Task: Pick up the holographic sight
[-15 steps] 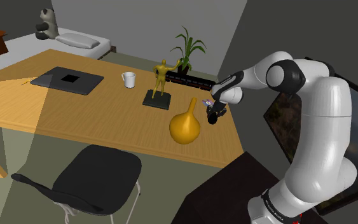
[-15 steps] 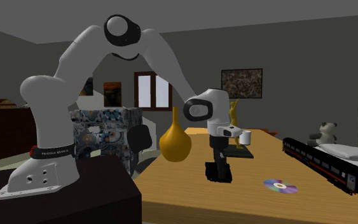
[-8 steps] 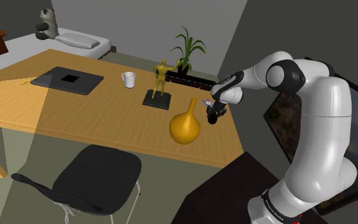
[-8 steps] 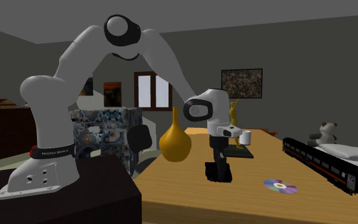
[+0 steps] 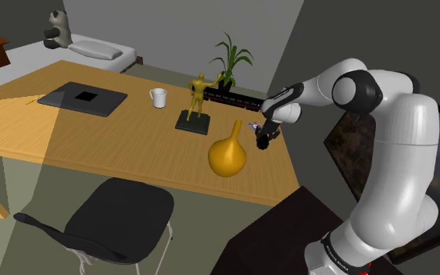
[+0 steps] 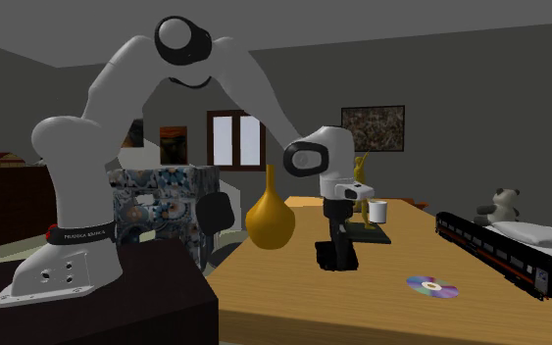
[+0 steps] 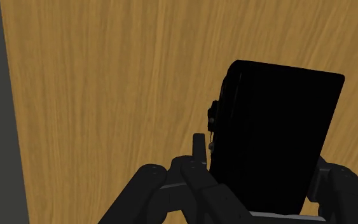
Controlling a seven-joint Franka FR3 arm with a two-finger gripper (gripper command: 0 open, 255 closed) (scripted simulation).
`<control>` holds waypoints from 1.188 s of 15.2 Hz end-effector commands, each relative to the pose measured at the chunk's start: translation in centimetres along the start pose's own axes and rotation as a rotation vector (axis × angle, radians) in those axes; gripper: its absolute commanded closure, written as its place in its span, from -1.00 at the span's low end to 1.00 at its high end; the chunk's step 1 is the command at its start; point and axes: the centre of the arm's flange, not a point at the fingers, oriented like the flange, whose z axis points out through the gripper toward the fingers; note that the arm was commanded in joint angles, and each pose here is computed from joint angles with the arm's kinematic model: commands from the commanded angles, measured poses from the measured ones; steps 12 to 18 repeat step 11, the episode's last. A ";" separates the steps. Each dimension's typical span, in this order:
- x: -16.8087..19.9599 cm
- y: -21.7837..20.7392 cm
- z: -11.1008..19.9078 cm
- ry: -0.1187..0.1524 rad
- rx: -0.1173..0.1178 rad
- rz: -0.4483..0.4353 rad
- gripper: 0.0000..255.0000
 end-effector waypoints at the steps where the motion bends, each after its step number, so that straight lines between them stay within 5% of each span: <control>1: 0.0 0.0 -1.0 0.000 0.000 0.000 1.00; 9: 0.2 -0.2 -5.3 0.000 0.000 0.000 1.00; 18: 0.2 -0.2 -5.3 0.000 0.000 0.000 1.00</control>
